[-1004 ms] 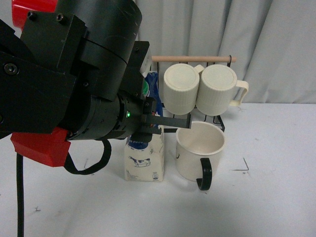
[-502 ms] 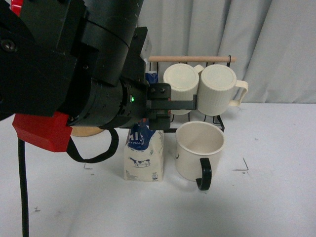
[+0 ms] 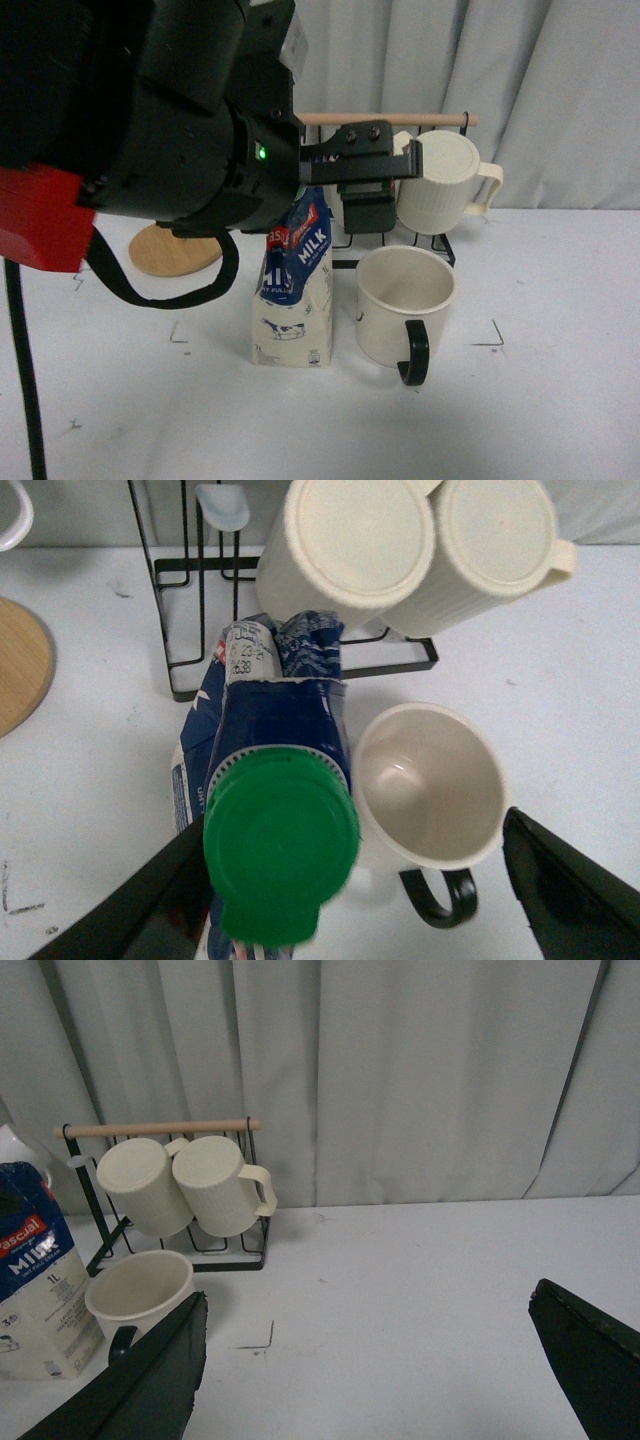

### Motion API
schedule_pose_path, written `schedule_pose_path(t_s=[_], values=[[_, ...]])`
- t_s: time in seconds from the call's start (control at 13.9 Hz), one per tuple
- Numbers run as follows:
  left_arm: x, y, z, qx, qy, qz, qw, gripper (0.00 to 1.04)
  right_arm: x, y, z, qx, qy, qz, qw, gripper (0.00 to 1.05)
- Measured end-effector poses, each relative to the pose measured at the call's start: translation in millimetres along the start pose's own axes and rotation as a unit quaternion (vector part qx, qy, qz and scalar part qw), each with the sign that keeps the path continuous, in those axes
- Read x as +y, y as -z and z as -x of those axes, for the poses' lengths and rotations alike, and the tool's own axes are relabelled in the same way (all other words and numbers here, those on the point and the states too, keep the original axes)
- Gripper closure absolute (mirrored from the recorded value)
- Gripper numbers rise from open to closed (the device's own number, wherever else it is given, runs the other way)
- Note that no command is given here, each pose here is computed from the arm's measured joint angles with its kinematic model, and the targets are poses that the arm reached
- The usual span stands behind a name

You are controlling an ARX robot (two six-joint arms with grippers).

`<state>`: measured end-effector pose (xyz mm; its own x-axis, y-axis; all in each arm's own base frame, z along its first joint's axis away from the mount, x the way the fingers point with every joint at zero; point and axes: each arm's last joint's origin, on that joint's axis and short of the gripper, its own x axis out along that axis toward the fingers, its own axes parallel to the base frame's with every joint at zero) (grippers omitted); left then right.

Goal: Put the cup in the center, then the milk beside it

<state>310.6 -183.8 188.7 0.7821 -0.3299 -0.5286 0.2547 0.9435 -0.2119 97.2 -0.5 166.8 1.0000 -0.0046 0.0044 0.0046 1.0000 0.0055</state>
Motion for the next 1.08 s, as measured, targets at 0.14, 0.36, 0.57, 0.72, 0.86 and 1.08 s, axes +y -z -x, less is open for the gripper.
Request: schedule_pose_path(t_s=[0.14, 0.36, 0.57, 0.72, 0.86, 1.08], values=[[-10.0, -4.9, 31.3, -0.007, 0.039, -0.002, 0.999, 0.05, 0.0, 0.0, 0.0, 0.000, 0.000, 0.000, 1.000, 0.06], [-5.3, -10.5, 86.3, -0.073, 0.076, 0.005, 0.994, 0.07, 0.0, 0.0, 0.0, 0.000, 0.000, 0.000, 1.000, 0.06], [32.0, -14.6, 125.5, -0.124, 0.030, 0.020, 0.992, 0.07, 0.0, 0.0, 0.0, 0.000, 0.000, 0.000, 1.000, 0.06], [55.5, -12.0, 144.9, -0.139, 0.010, 0.022, 0.990, 0.07, 0.0, 0.0, 0.0, 0.000, 0.000, 0.000, 1.000, 0.06], [85.7, 2.3, 163.7, -0.282, -0.116, -0.013, 0.952, 0.28, 0.0, 0.1, 0.0, 0.000, 0.000, 0.000, 1.000, 0.06], [103.5, 30.6, 175.8, -0.301, -0.153, -0.043, 0.940, 0.55, 0.0, 0.0, 0.0, 0.000, 0.000, 0.000, 1.000, 0.06]])
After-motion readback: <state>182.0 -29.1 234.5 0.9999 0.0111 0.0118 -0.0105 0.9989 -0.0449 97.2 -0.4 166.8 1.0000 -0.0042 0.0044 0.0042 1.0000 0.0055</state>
